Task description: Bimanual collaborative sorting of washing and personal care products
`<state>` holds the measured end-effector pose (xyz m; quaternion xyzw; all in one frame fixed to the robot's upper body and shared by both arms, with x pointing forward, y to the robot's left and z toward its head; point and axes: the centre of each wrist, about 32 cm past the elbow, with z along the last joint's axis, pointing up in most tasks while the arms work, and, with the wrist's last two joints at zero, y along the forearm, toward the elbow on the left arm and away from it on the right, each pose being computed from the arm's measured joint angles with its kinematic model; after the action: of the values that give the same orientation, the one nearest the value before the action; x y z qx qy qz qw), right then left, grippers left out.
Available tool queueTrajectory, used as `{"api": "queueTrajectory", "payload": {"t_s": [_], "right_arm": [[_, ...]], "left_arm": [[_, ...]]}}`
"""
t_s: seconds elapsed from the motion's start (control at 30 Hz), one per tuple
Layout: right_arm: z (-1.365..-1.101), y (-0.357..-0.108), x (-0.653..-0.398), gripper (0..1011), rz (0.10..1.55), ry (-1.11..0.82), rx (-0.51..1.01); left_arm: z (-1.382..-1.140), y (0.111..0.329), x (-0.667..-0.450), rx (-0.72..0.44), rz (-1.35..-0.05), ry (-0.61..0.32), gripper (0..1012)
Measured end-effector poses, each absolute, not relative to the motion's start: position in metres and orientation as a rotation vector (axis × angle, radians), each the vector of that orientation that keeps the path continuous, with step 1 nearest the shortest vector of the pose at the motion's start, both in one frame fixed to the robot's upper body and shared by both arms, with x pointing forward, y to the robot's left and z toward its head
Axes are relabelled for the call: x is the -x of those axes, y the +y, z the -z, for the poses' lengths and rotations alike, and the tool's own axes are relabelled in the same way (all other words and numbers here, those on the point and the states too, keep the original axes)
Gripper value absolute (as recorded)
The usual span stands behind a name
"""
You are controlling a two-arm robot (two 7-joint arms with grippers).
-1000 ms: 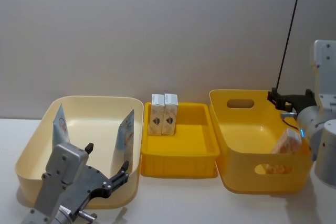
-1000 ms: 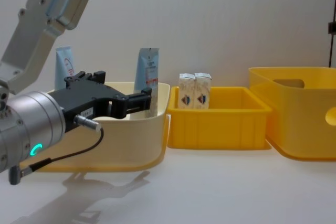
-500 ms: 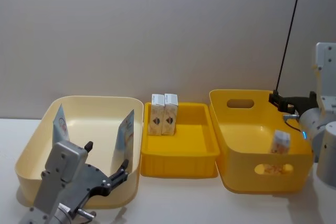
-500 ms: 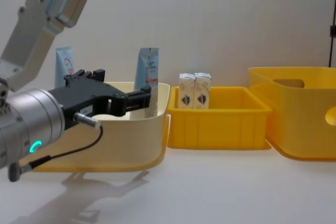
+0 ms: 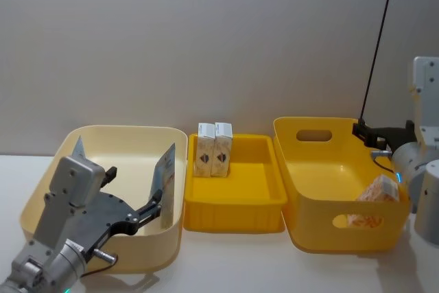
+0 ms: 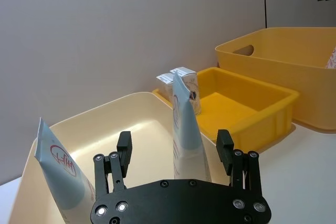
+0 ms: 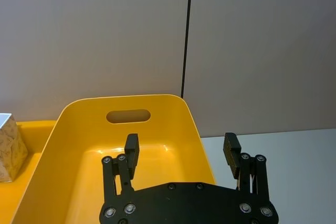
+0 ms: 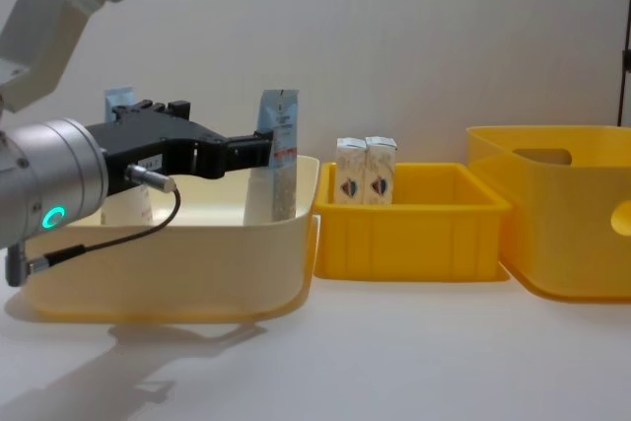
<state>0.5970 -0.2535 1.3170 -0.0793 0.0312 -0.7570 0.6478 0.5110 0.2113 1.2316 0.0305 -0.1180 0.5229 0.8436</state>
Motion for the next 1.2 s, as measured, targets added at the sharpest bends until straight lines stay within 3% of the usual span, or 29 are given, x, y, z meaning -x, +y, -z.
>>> {"api": "queueTrajectory", "payload": {"t_s": [0.63,1.2], "right_arm": [[-1.317,-0.254,-0.597,1001,1.722,0.07,0.181],[-1.317,-0.254,-0.597,1001,1.722,0.07,0.181]], "left_arm": [[-1.226,0.225,-0.524,-0.087,-1.08,-0.11,1003],[-1.231,0.221,-0.537,-0.084,-1.046,-0.112,1003]]}}
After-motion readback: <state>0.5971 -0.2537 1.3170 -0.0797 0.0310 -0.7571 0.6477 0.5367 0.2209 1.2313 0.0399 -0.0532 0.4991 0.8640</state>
